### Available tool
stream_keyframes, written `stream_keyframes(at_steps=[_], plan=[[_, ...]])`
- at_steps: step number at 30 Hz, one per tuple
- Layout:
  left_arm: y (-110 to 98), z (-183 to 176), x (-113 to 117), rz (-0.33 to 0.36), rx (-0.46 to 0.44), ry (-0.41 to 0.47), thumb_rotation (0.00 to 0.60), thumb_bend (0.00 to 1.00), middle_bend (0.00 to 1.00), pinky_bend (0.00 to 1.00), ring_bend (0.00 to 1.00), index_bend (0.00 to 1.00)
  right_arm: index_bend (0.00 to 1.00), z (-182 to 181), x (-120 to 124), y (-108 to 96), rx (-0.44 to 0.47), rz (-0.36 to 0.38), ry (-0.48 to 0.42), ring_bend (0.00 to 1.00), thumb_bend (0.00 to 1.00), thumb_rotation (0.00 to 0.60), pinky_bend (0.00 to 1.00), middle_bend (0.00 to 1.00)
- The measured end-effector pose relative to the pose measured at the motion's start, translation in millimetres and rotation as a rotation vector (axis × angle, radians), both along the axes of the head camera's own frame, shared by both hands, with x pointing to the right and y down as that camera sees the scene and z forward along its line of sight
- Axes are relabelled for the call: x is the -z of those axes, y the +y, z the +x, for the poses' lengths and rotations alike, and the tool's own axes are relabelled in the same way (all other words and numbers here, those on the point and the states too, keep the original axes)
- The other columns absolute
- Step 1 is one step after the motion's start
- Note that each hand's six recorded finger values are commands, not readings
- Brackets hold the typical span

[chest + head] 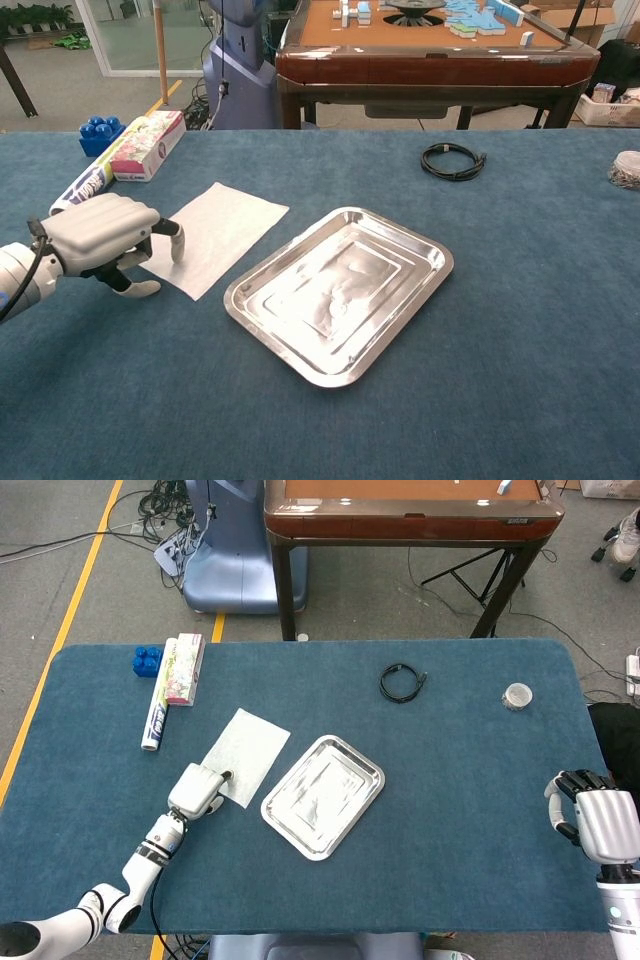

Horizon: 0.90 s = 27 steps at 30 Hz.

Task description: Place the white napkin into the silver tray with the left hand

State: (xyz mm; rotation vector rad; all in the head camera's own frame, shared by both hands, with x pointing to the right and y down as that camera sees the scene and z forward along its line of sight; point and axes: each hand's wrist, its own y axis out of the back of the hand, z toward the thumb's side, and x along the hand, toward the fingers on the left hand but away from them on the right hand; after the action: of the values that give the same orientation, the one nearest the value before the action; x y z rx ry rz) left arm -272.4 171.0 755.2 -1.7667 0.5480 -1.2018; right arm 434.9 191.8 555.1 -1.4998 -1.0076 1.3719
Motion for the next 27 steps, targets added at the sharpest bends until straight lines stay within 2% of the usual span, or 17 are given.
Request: stream_keyframes(at_steps=[12,27], plan=[[0.2,2.0,-2.3,0.021,-0.004,0.033,0.6,0.27,1.0,1.0,1.0,0.48,0.55,0.4,0.5,-0.4,-0.002,0.003,-0.003,0.37,0.48,0.6,0.45,0.49],[4.8,6.6,-7.6,0.012,-0.005,0.067,0.6,0.27,1.0,1.0,1.0,0.51,0.55,1.3,2.6,-1.1,-0.005,0.01,-0.005,0.37,0.48,0.6,0.45,0.49]])
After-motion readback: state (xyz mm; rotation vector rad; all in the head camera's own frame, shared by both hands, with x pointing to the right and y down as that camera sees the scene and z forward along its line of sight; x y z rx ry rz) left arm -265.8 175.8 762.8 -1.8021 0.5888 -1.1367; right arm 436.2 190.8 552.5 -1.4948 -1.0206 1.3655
